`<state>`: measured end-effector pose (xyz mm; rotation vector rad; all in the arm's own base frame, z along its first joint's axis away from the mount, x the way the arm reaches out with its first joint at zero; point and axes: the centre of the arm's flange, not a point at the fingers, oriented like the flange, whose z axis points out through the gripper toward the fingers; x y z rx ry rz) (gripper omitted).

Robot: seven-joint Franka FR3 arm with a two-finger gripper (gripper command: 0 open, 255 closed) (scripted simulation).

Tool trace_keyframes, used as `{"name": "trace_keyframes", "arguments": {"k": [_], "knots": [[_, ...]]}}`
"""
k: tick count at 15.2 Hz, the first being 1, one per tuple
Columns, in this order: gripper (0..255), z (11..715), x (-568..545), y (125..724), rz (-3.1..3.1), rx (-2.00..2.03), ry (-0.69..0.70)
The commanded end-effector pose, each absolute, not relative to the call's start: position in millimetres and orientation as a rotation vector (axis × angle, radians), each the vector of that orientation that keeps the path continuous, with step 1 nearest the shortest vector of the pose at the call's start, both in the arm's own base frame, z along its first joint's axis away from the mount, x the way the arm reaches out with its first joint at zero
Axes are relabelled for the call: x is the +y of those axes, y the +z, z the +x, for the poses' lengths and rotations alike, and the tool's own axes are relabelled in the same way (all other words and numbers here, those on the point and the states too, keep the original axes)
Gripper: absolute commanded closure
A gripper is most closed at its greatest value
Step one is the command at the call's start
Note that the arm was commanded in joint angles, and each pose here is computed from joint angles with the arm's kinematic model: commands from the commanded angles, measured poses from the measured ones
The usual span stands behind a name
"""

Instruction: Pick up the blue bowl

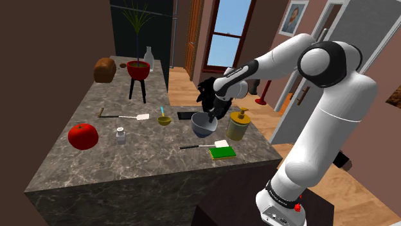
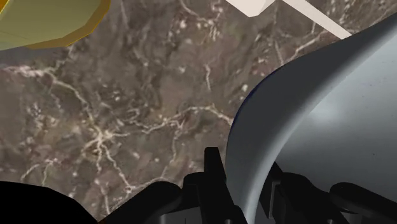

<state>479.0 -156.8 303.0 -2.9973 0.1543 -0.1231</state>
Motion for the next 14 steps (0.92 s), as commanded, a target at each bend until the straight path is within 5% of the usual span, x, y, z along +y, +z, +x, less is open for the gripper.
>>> {"name": "trace_keyframes", "arguments": {"k": [1, 14], "knots": [[255, 478.9, -156.9, 312.9, -2.997, 0.154, -0.124], [255, 478.9, -156.9, 371.8, -2.997, 0.154, -0.124]]}}
